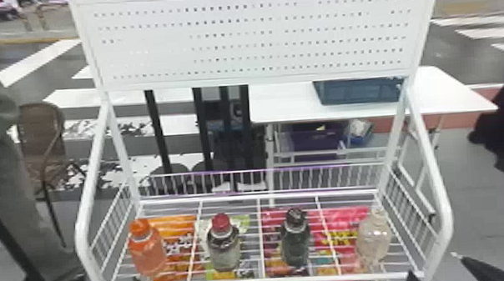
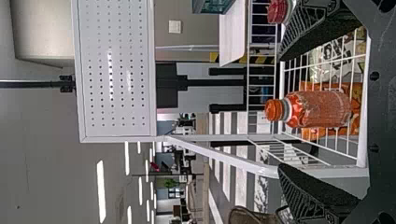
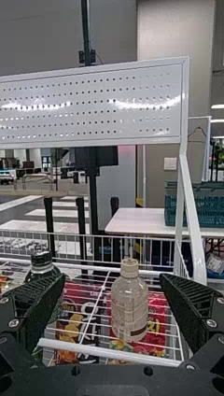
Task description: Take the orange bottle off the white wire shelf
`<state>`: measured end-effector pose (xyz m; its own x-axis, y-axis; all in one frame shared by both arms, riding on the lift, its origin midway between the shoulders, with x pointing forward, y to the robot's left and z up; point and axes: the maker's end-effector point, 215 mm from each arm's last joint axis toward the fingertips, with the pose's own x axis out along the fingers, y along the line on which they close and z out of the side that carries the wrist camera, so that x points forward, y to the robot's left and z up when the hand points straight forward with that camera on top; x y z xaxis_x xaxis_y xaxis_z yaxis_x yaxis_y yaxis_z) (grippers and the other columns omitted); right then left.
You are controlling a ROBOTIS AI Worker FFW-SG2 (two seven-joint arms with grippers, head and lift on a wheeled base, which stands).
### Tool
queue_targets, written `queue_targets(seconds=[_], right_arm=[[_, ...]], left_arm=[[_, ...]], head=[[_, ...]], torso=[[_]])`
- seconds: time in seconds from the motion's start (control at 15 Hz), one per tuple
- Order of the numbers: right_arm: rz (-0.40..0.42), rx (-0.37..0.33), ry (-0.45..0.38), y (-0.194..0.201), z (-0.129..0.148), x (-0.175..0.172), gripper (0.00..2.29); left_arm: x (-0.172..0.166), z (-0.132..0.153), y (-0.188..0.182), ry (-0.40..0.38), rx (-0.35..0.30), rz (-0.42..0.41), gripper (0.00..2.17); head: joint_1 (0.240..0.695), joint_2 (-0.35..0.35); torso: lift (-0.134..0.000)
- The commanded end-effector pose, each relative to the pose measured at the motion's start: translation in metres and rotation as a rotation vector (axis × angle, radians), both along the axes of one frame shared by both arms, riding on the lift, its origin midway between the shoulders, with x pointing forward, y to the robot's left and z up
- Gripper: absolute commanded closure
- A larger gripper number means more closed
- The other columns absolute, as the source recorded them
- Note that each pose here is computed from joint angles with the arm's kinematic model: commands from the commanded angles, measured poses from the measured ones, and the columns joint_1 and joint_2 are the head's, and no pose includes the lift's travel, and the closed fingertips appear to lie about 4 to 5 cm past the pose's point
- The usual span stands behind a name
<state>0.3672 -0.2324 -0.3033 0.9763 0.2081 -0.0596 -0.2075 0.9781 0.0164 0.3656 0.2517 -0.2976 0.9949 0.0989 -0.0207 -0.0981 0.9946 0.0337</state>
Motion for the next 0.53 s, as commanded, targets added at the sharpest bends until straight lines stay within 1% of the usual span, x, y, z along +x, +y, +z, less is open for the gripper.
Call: queue_targets(seconds=[0.0, 0.47], right_arm=[[-0.001, 0.003, 0.001, 0.0008, -0.0013, 0.0008, 0.15], [0.001, 0.008, 0.001, 0.0035, -0.0026, 0.0028, 0.15]], left_arm=[[0.0010, 0.0017, -0.0003, -0.005, -0.010, 0.001, 0.08], [0.0003, 0.0019, -0.0012, -0.007, -0.011, 0.004, 0.08]], head=[[0.499, 0.000], [0.499, 0.000]], torso=[[0.000], [0.000]])
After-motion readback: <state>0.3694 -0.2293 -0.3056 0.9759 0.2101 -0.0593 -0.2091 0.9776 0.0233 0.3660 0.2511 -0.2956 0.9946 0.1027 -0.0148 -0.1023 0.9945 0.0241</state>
